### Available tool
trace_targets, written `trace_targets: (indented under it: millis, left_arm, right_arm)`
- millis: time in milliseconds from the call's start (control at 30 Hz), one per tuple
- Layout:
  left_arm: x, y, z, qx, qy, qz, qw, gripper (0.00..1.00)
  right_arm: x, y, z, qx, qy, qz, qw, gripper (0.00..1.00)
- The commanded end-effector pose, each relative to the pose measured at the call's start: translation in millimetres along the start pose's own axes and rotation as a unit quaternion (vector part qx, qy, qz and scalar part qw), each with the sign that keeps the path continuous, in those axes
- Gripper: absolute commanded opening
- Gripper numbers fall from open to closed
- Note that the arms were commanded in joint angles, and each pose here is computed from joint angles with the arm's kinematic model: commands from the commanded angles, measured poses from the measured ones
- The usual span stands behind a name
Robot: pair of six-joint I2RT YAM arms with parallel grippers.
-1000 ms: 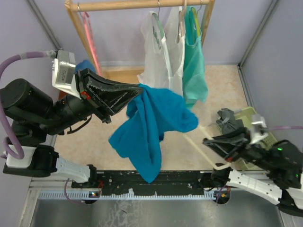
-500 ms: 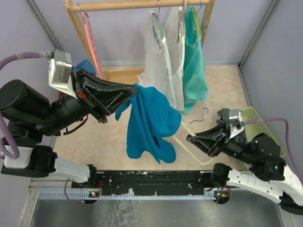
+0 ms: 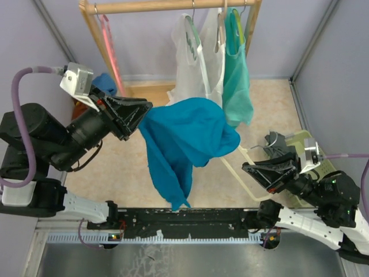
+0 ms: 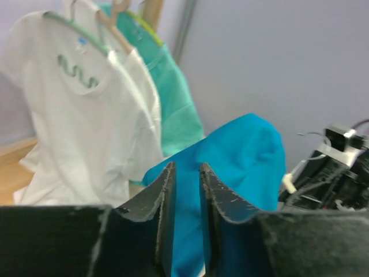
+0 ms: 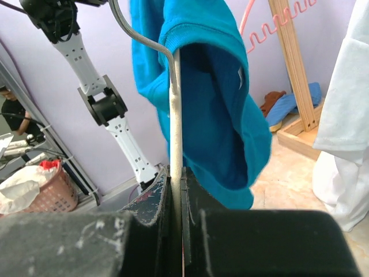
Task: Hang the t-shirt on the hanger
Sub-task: Pick up the T-shirt from the hanger.
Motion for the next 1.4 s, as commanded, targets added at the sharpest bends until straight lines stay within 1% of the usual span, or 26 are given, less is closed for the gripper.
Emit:
trace_targets:
  millis: [0,133,200,400,533,667,800,933,1100,1200,1300,1367]
  left_arm:
    - [9.1,1.5,22.6,-0.115,-0.016,-0.006,0.993,0.32]
    - [4.2,3.3,31.7,-0.169,-0.027,-0.024,0.985,0.38]
    - [6.3,0.7,31.0,-0.175,-0.035,-0.022,0.984,0.4]
    - [18.3,-27.5,9.0,-0.156,-0.099,0.017,0.983,0.48]
    - [41.0,-43.9,0.2,-0.147,-0.135,0.059,0.978,0.59]
    - [58.4,-40.3,5.6,-0.141,-0.142,0.094,0.975,0.67]
    - [71.0,-34.4,10.2,-0.114,-0.152,0.123,0.974,0.75]
    - [71.1,-31.4,15.6,-0.107,-0.163,0.113,0.974,0.87]
    - [58.4,-31.9,23.1,-0.126,-0.162,0.082,0.975,0.91]
    - [50.6,-40.6,33.6,-0.13,-0.161,0.08,0.975,0.93]
    - [42.4,-45.2,45.5,-0.095,-0.145,0.1,0.98,0.92]
    - [41.2,-41.3,45.2,-0.065,-0.141,0.113,0.981,0.91]
  right_arm:
    - [-33.6,3.5,4.2,-0.004,0.005,-0.082,0.997,0.0]
    - [-28.7,-3.7,2.7,0.003,0.006,-0.065,0.998,0.0]
    - [-25.8,-7.4,1.2,0.012,0.005,-0.053,0.999,0.0]
    - [-19.0,-22.1,-7.5,0.063,0.013,-0.007,0.998,0.0]
    - [-19.2,-30.5,-12.6,0.098,0.021,0.019,0.995,0.0]
    - [-24.1,-34.3,-14.1,0.114,0.026,0.029,0.993,0.0]
    - [-27.8,-38.1,-12.0,0.106,0.031,0.037,0.993,0.0]
    - [-28.9,-40.5,-8.7,0.089,0.032,0.043,0.995,0.0]
    - [-25.3,-41.5,-4.1,0.062,0.028,0.054,0.996,0.0]
    - [-23.1,-41.7,0.2,0.037,0.026,0.061,0.997,0.0]
    - [-22.6,-39.8,2.5,0.024,0.023,0.062,0.998,0.0]
    - [-24.1,-36.9,4.4,0.014,0.022,0.062,0.998,0.0]
Point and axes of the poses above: each gripper's point midway between its finger pads, its own y axis back along the fingers, its own z axis along the line the jaws close on, x = y × z, the point moved 9 cm from there along y, back along the fingers, and after that the axes turned 10 degrees about y, right-handed, at the moved point
